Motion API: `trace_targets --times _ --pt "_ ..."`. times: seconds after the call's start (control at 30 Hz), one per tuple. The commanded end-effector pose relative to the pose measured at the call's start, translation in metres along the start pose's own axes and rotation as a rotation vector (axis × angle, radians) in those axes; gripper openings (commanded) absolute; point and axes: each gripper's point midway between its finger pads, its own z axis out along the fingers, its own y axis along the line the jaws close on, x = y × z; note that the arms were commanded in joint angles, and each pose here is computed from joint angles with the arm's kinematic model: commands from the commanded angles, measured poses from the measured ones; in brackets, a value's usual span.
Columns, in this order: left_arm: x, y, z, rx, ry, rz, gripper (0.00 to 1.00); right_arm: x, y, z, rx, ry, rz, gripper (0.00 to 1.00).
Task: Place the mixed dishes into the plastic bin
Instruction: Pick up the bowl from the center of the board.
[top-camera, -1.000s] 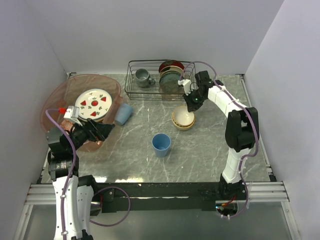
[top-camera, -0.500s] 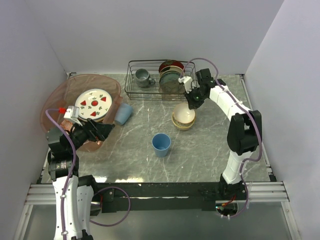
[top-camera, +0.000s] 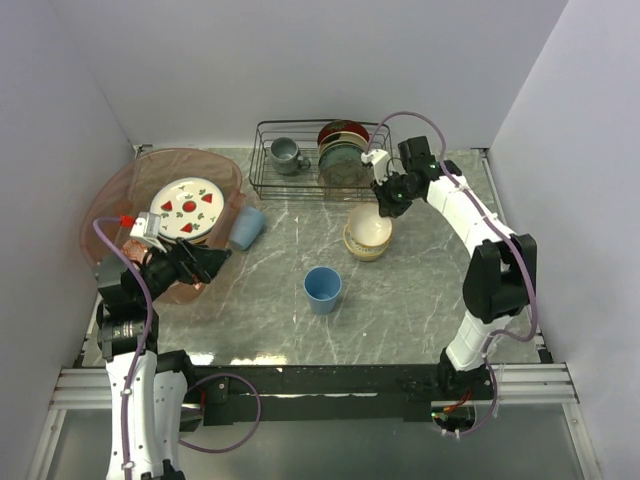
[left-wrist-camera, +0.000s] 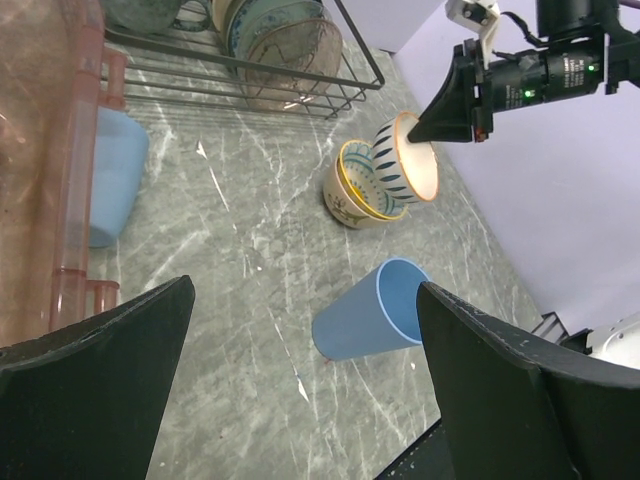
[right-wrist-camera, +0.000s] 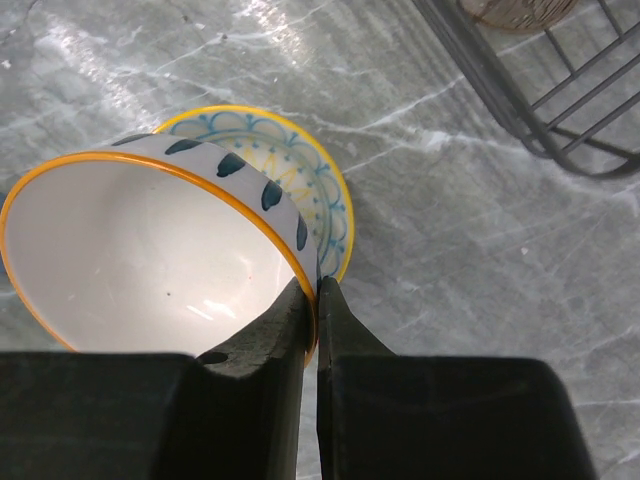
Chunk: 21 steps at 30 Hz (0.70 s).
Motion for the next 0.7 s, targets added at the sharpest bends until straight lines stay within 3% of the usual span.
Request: trace_targets --times 0.0,0.27,0.67 --pt "-0.003 -0.009 0.002 0.046 -0.006 0.016 0.99 -0.03 0.012 -0.041 0.013 -0.16 -0.013 0.0" --pt "0.008 -0.01 0.007 0.072 0.048 -0.021 0.99 -0.028 0.034 -0.069 0.002 -0.249 -0.02 0.0" --pt "0.023 -0.04 0.007 0.149 0.045 -0.26 0.99 -0.022 0.059 -0.097 -0.021 -0.359 -0.022 0.0"
